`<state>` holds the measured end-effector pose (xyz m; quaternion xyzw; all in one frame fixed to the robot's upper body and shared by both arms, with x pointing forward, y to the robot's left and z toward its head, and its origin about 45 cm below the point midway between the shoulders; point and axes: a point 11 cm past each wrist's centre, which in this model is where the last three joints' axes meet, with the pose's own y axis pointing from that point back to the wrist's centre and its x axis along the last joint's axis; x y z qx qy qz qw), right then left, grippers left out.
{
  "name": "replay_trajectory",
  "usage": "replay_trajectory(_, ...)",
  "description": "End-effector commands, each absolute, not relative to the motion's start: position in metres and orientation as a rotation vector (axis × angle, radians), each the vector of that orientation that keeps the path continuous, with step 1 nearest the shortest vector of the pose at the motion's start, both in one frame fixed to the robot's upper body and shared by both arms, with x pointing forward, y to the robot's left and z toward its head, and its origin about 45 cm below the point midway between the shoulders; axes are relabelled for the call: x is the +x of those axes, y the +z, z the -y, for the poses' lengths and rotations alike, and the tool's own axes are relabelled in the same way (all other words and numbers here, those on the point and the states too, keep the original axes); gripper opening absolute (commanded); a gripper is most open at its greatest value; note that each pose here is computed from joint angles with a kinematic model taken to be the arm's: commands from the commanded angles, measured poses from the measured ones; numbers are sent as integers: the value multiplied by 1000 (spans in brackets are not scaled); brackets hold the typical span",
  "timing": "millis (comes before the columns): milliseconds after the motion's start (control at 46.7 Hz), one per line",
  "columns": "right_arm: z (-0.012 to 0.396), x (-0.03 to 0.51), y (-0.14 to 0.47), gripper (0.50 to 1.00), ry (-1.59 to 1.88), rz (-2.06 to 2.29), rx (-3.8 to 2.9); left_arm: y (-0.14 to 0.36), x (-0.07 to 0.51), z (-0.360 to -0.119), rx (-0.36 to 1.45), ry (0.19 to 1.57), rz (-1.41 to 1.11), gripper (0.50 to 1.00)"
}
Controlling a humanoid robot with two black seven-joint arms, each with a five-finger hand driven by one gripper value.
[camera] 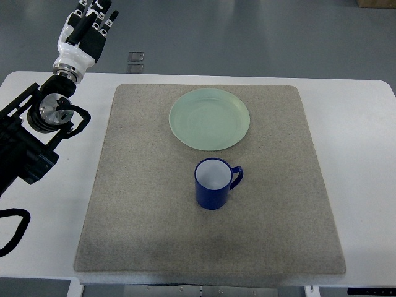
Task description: Place cup left of plate with left hand
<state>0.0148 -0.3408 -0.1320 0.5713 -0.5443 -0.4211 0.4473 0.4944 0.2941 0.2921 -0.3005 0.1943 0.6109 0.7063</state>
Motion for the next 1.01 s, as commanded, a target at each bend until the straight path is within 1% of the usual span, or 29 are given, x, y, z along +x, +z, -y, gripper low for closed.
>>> replay_trajectory(0, 341, 15, -132, 932, -1043, 1347, 1414, 292, 495, -294, -666, 1358, -429, 996)
replay_trajectory(150, 341, 15, -132, 932, -1043, 1347, 1414, 293, 495, -290, -649, 1349, -421, 996)
replay_trajectory(278, 341, 15, -132, 932, -1043, 1347, 1414, 301, 495, -292, -639, 1337, -398, 996)
replay_trajectory(364, 341, 15, -132, 932, -1043, 1347, 1414, 313, 497, -286, -643, 1308, -375, 996)
replay_trajectory(428, 341, 15, -132, 932, -1043, 1347, 1414, 320, 498, -286, -601, 1290, -340, 996)
replay_trajectory(535, 341, 15, -132, 932, -1043, 1347, 1414, 341, 496, -283, -521, 1237, -265, 996)
replay_trajectory(707, 341, 15, -132, 932, -1043, 1347, 1414, 353, 482, -270, -435, 1145, -229, 996)
replay_trajectory(878, 341, 15, -132, 932, -1043, 1346, 1413, 355, 465, -257, -331, 1048, -192, 996)
replay_trajectory(985, 341, 15, -132, 932, -1043, 1347, 1414, 346, 449, -246, -257, 960, -189, 996)
